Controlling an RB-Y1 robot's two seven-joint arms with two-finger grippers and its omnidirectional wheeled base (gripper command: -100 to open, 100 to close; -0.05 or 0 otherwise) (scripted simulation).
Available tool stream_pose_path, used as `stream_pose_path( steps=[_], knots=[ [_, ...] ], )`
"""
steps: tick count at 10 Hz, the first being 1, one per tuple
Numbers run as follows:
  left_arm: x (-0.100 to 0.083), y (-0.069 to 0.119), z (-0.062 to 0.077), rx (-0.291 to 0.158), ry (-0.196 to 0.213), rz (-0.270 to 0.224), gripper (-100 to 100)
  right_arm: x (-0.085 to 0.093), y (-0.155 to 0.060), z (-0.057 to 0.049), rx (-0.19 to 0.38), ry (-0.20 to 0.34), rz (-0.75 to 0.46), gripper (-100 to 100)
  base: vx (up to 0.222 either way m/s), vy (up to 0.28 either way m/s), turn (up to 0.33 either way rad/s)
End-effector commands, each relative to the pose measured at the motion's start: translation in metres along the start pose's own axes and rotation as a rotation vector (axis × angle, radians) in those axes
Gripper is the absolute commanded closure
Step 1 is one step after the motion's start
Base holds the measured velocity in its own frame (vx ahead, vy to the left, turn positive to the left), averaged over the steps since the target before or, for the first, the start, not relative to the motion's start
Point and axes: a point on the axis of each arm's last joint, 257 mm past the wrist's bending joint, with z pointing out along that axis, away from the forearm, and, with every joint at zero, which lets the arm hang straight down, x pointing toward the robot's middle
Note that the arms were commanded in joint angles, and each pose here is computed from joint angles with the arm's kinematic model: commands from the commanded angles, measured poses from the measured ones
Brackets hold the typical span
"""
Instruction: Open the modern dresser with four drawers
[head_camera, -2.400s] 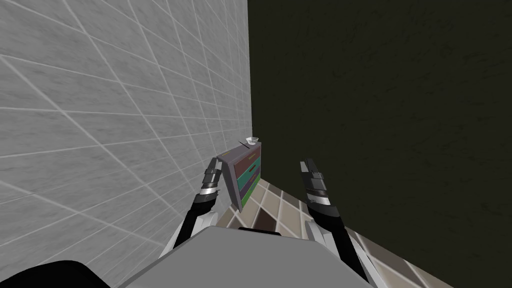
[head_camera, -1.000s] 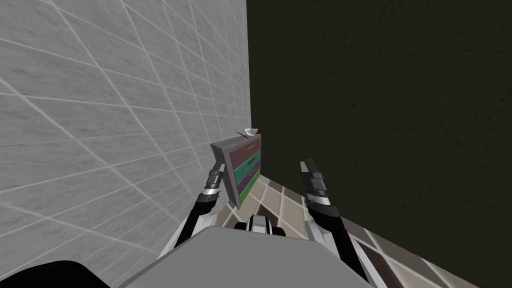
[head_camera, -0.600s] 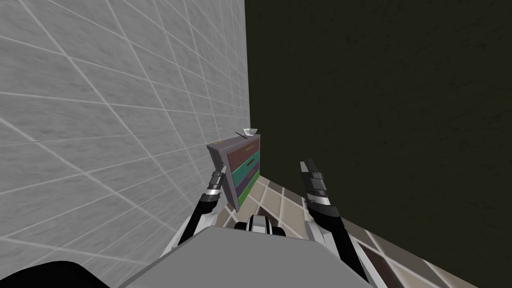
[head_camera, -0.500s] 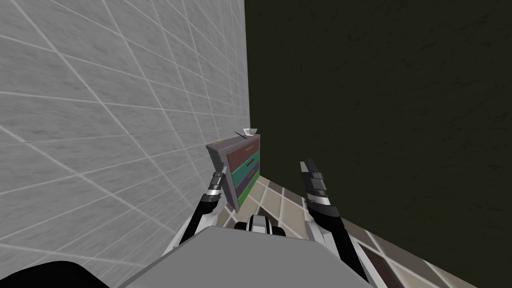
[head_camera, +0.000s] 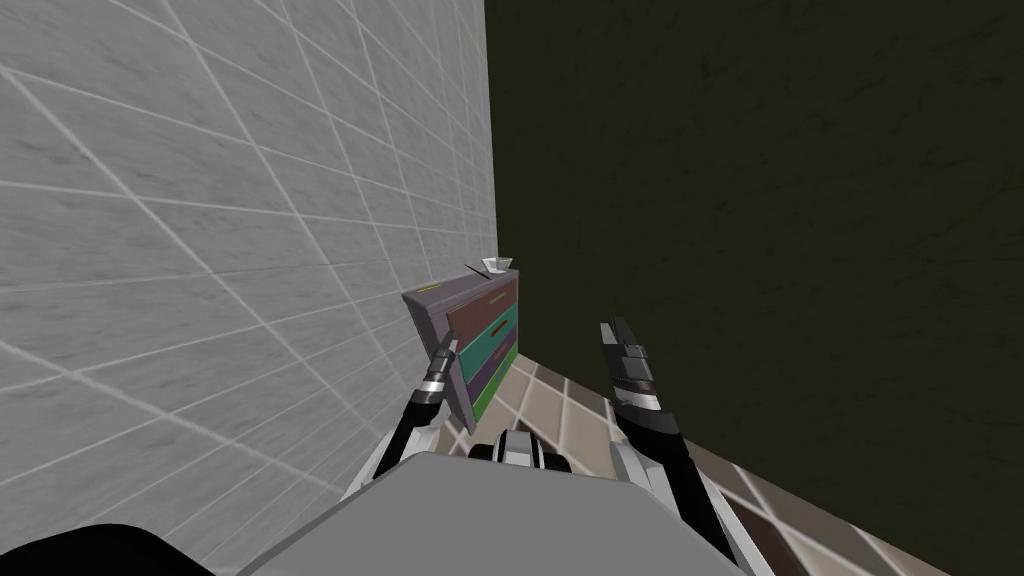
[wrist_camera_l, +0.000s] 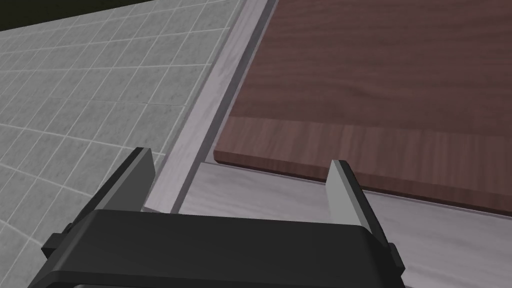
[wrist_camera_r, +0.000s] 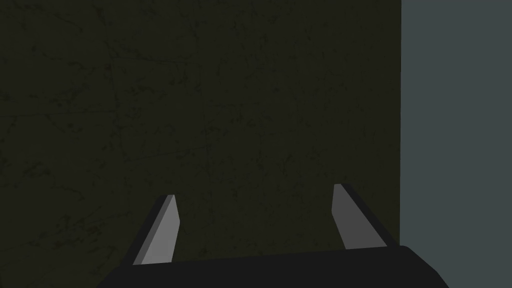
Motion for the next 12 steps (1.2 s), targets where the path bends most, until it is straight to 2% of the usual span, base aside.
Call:
stream_pose_path(
  steps=[1,12],
  knots=[
    [0.005,0.018,-0.005,-0.028,0.007,-0.008,-100,0.000,0.000,0.000,0.000,0.000,0.000,0,0.063,0.004,-0.014],
    [0.026,0.111,-0.033,-0.188,0.046,-0.046,-100,0.000,0.000,0.000,0.000,0.000,0.000,0,0.064,0.003,-0.027]
  ],
)
